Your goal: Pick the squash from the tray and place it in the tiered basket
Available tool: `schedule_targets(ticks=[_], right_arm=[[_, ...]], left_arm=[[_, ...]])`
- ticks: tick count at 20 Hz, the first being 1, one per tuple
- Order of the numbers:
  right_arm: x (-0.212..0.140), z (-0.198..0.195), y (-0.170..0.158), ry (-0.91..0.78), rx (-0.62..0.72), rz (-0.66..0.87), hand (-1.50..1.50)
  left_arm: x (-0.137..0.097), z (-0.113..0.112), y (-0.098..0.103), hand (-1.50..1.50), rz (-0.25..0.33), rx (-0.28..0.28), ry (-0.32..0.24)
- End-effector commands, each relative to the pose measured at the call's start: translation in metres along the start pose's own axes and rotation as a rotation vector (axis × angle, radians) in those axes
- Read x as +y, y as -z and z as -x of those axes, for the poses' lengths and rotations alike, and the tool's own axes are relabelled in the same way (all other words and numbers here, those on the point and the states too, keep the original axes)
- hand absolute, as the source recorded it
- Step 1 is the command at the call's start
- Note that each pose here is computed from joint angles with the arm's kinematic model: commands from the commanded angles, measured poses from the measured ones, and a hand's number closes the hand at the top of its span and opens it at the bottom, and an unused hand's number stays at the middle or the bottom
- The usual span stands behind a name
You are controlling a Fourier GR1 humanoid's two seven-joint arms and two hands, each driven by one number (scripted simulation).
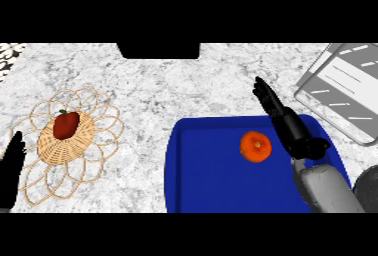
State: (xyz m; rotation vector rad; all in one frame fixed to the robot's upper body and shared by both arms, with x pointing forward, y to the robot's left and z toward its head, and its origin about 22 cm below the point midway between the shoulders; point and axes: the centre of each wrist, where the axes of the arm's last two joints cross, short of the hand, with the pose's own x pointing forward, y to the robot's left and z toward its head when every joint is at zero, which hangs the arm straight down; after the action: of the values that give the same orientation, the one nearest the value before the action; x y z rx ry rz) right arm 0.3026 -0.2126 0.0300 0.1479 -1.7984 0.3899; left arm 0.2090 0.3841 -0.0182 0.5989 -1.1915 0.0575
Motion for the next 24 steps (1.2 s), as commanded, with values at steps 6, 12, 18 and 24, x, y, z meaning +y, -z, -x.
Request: schedule_targets(ticks=[6,12,18,24], right_arm=[[0.023,0.075,-0.08,0.706,0.024,0.508,1.5],[0.036,0.089,-0.12,0.27,0.073,0.841,-1.5],[-0.013,0.086,-0.162,-0.206,0.496,0.671,-1.5],[-0.025,0.044,-0.129,-0.206,0.657,0.402,-1.5]], left_arm=[[-0.017,-0.004,-0.006,0.0,0.175,-0.014,-0.057],[-0.014,-0.001,-0.01,0.0,0.261,0.009,-0.072],[-0.022,-0.01,-0.007,0.0,0.3,-0.015,-0.061],[-0.019,-0.023,0.0,0.0,0.305,-0.035,-0.063]])
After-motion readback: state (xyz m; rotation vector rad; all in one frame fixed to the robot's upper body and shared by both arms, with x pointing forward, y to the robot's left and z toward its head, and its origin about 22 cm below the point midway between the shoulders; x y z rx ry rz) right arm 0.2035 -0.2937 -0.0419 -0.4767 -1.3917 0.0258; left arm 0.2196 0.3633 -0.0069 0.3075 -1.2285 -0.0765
